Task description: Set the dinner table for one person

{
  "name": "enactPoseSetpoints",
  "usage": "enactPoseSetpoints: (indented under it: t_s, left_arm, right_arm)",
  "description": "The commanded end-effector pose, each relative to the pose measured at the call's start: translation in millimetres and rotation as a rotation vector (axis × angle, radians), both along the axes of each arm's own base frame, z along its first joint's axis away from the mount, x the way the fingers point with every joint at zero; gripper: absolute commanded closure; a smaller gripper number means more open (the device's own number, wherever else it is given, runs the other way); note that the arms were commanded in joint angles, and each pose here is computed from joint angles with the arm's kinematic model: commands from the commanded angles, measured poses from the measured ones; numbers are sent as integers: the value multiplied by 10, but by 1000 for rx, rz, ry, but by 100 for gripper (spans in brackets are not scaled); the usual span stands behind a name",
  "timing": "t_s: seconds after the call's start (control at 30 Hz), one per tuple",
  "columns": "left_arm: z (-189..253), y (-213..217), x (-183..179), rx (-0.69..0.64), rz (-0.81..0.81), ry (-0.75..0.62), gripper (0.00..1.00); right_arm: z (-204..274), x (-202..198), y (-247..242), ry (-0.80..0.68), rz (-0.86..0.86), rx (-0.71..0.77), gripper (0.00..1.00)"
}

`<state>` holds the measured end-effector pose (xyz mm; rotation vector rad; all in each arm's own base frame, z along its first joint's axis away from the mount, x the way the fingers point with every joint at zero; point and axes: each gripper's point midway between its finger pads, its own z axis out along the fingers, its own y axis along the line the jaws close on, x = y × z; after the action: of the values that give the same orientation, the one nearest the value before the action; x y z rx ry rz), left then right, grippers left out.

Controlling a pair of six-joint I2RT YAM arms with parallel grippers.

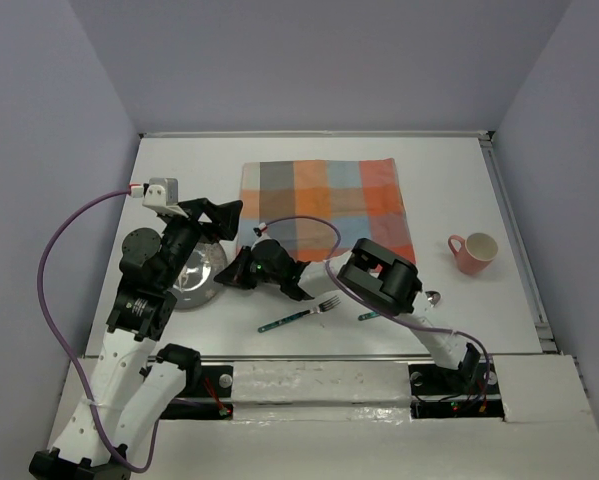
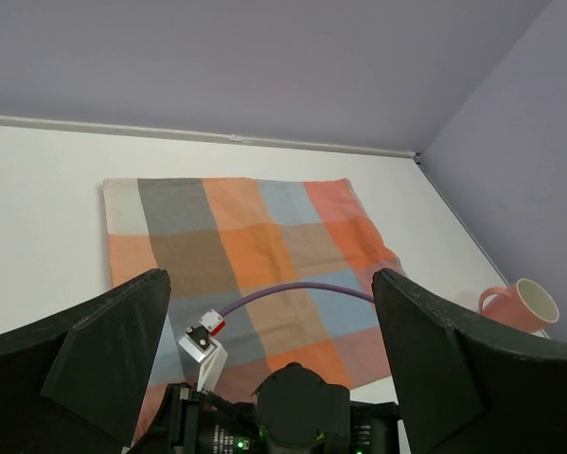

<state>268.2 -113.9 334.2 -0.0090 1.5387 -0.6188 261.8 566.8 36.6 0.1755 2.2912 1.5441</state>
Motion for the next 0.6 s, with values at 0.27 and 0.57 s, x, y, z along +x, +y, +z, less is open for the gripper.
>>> enactPoseSetpoints:
  t_s: [0.27,0.57]
  left_arm:
    - [538,712,-96,2,349,-119,1]
    - [495,735,-128,-14,357,-118,1]
  right_arm:
    - [1352,-38,-60,-380,56,142,100]
    - [2110,663,-1369,-261,-2,379,100]
